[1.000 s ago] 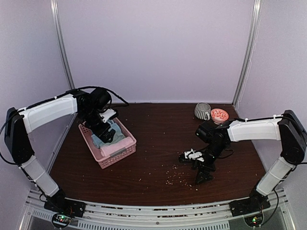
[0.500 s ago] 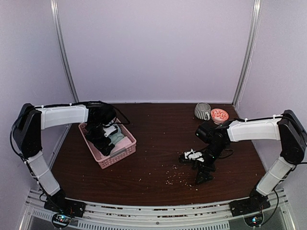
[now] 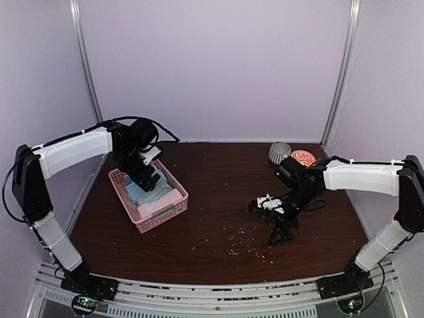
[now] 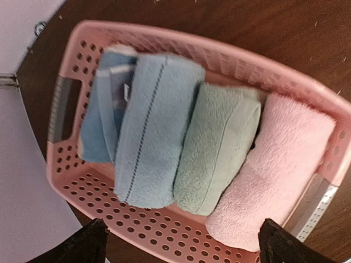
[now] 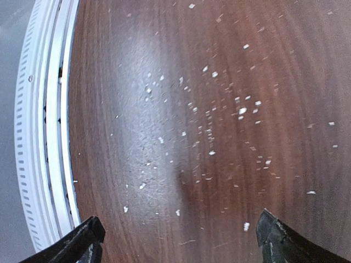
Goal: Roll the towels
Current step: Move the bin to the corner of the board.
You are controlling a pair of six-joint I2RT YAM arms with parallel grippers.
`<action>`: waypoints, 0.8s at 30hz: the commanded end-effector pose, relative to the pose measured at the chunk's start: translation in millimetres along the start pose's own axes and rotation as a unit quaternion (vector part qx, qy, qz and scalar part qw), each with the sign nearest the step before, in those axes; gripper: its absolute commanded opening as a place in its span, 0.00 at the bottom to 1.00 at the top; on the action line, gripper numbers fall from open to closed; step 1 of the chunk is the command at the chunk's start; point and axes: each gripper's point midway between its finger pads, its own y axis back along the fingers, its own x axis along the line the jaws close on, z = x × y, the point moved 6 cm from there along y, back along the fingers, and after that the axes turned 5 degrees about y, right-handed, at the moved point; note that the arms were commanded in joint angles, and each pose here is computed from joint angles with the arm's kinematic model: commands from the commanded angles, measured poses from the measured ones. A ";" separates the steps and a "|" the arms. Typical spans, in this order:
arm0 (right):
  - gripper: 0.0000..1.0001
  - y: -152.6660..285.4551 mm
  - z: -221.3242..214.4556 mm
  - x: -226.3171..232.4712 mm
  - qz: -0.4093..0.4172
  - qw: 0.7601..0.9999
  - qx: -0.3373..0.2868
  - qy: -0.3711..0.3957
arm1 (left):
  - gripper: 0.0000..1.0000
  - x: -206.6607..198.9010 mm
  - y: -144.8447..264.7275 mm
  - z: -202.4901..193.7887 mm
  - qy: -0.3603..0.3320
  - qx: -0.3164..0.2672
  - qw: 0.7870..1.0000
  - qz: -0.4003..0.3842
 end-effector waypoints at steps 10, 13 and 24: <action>1.00 65.6 12.7 -47.1 -0.164 0.980 -0.094 -0.054 | 0.98 -161.0 51.9 9.1 -0.157 -0.081 0.953 -0.247; 1.00 67.3 9.2 -49.9 -0.165 0.979 -0.097 -0.065 | 0.98 -170.0 28.8 -11.1 -0.142 -0.030 0.959 -0.242; 1.00 69.3 7.4 -56.2 -0.169 0.978 -0.096 -0.080 | 0.98 -142.4 -39.4 -35.4 -0.100 0.047 0.989 -0.099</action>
